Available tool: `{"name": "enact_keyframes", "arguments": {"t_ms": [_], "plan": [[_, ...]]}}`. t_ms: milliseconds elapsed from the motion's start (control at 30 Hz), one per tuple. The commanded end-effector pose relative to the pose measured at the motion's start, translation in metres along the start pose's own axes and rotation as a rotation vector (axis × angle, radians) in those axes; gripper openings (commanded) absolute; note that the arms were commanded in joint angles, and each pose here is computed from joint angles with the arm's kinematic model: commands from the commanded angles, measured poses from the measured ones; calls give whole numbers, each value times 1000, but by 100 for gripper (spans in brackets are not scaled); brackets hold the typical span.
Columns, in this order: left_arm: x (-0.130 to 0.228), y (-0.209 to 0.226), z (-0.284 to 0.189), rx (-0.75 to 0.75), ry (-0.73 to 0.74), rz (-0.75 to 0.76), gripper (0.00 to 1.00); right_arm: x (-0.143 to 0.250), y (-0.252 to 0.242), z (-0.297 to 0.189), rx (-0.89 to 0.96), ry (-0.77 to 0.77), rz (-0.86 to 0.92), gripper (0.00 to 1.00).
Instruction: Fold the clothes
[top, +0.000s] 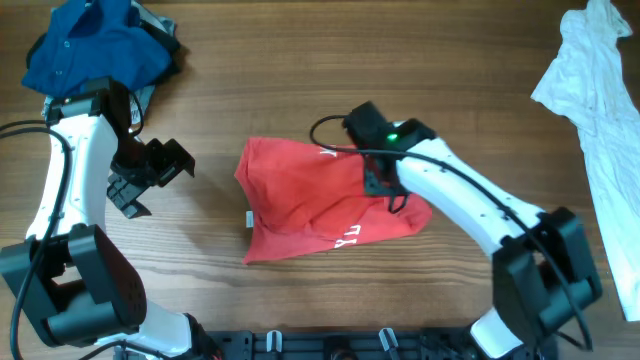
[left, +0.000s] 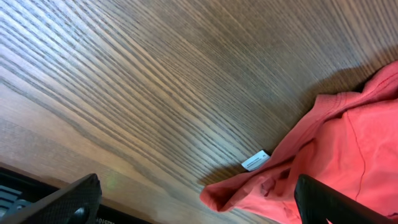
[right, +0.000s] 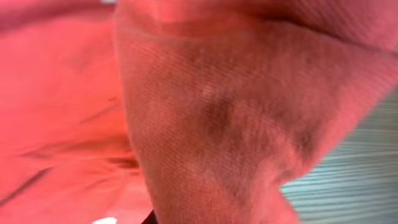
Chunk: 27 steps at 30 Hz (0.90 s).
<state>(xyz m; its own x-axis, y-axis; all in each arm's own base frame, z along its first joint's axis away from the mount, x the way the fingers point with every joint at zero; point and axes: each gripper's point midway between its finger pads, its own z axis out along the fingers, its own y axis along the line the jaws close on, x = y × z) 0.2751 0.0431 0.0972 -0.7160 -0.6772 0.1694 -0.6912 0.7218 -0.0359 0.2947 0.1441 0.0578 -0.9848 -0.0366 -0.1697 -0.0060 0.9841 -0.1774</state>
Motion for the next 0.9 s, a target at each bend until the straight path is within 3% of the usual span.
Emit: {"name": "enact_keyframes", "arguments": {"t_ms": [0, 33, 100, 167, 267, 300, 367, 467, 500, 733, 800, 867], "plan": [[-1, -3, -7, 17, -19, 13, 100, 10, 34, 9, -90, 55, 13, 31], [-1, -3, -7, 17, -19, 13, 100, 9, 36, 6, -93, 49, 14, 47], [-1, -3, -7, 17, -20, 13, 100, 2, 34, -12, -94, 52, 35, 67], [-1, -3, -7, 17, -20, 13, 100, -11, 31, -36, -113, 24, 51, 100], [-1, -3, -7, 17, -19, 13, 100, -45, 18, -75, -179, -74, 131, 100], [-1, -3, -7, 17, -19, 13, 100, -53, 19, -79, -220, -89, 151, 88], [-1, -3, -7, 17, -20, 13, 100, -63, 25, -73, -281, -97, 147, 41], [-1, -3, -7, 17, -19, 13, 100, -62, 56, -43, -397, -19, 69, 9], [-1, -3, -7, 17, -19, 13, 100, -59, 61, -34, -405, 11, 68, 4], [3, -1, -7, 7, -4, 10, 100, -35, 91, 52, -401, 219, 66, 4], [3, -1, -7, 7, -4, 10, 100, -41, 93, 48, -412, 203, 92, 4], [3, -1, -7, 8, -4, 10, 100, -57, 89, 12, -468, 138, 86, 4]]}}
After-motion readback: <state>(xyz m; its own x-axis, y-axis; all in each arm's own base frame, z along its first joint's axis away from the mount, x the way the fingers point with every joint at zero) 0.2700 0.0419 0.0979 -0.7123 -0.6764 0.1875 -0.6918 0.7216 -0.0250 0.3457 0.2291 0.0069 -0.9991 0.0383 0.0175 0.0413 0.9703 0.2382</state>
